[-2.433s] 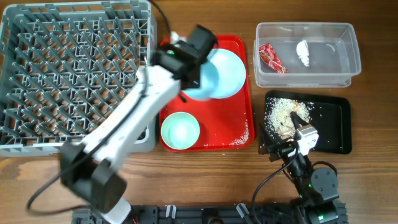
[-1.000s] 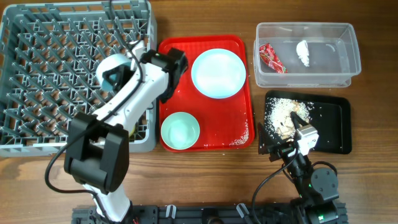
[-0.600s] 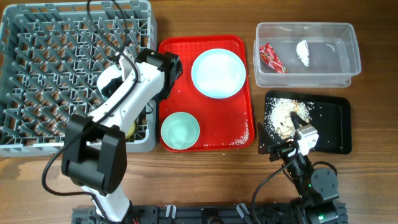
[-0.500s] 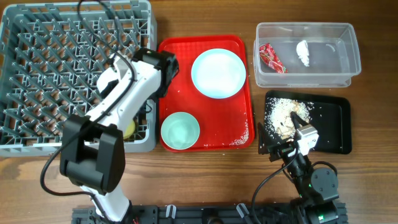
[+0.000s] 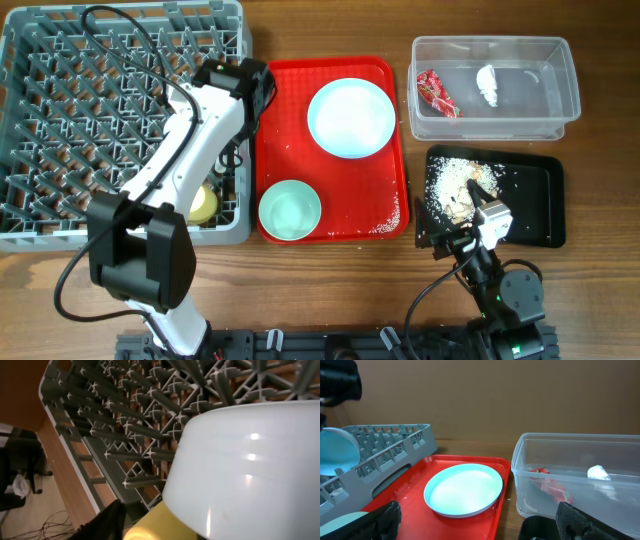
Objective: Sort waste into correct bins and load items into the dishwasher rack
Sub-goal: 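Lower the light-blue bowl into the gray rack and open the left gripper, then grasp the mint-green bowl on the red tray with the left gripper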
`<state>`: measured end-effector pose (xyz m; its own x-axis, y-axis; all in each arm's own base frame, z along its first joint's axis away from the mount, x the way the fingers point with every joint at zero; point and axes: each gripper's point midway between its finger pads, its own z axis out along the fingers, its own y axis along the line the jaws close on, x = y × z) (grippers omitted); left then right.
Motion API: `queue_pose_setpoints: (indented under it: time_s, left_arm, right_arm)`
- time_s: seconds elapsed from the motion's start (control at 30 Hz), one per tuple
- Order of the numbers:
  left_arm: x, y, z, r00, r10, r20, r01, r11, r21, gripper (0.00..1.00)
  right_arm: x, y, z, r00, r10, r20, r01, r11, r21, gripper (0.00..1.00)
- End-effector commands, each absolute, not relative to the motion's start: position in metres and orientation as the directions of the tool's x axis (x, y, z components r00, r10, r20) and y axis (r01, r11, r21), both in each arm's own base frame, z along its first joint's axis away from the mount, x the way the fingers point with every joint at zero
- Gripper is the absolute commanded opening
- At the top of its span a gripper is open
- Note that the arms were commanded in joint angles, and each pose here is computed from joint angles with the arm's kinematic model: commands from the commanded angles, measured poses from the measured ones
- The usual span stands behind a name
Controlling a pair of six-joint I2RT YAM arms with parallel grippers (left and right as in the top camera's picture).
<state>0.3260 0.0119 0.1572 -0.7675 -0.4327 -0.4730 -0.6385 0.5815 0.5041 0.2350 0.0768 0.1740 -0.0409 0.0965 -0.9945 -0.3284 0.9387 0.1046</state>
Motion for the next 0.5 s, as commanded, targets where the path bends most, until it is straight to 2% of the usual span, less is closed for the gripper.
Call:
queue_pose_setpoints:
  time_s: [0.0, 0.07, 0.13, 0.17, 0.27, 0.3, 0.33, 0.37, 0.4, 0.47]
  left_arm:
    - [0.335, 0.003, 0.191, -0.7, -0.497, -0.512, -0.703, 0.607, 0.372, 0.59]
    - [0.34, -0.005, 0.209, -0.672, -0.531, -0.517, -0.721, 0.629, 0.291, 0.63]
    - [0.343, -0.011, 0.226, -0.659, -0.545, -0.519, -0.719, 0.658, 0.222, 0.6]
    - [0.342, -0.01, 0.234, -0.644, -0.545, -0.537, -0.725, 0.658, 0.202, 0.54]
    - [0.346, 0.002, 0.241, -0.659, -0.473, -0.584, -0.707, 0.655, 0.267, 0.2]
    - [0.347, 0.006, 0.242, -0.667, -0.447, -0.596, -0.698, 0.654, 0.29, 0.19]
    - [0.347, 0.009, 0.245, -0.684, -0.41, -0.604, -0.681, 0.657, 0.324, 0.34]
    - [0.348, 0.013, 0.249, -0.717, -0.356, -0.6, -0.644, 0.669, 0.372, 0.54]
    - [0.349, 0.013, 0.249, -0.752, -0.314, -0.579, -0.601, 0.689, 0.406, 0.61]
    - [0.349, 0.012, 0.248, -0.781, -0.284, -0.556, -0.563, 0.706, 0.431, 0.66]
  right_arm:
    - [0.234, 0.077, 0.176, -0.031, 0.107, -0.994, -0.333, 0.936, 0.111, 1.0]
    - [0.234, 0.077, 0.176, -0.032, 0.106, -0.994, -0.333, 0.937, 0.111, 1.0]
    - [0.234, 0.077, 0.176, -0.031, 0.107, -0.994, -0.333, 0.936, 0.111, 1.0]
    - [0.234, 0.077, 0.176, -0.031, 0.107, -0.994, -0.333, 0.936, 0.111, 1.0]
    - [0.234, 0.077, 0.176, -0.032, 0.106, -0.994, -0.333, 0.937, 0.111, 1.0]
    - [0.234, 0.077, 0.176, -0.031, 0.107, -0.994, -0.333, 0.936, 0.111, 1.0]
    - [0.234, 0.077, 0.176, -0.031, 0.107, -0.994, -0.333, 0.936, 0.111, 1.0]
    - [0.234, 0.077, 0.176, -0.032, 0.107, -0.994, -0.333, 0.936, 0.111, 1.0]
    - [0.234, 0.077, 0.176, -0.032, 0.107, -0.994, -0.333, 0.936, 0.111, 1.0]
    - [0.234, 0.077, 0.176, -0.032, 0.106, -0.994, -0.333, 0.937, 0.111, 1.0]
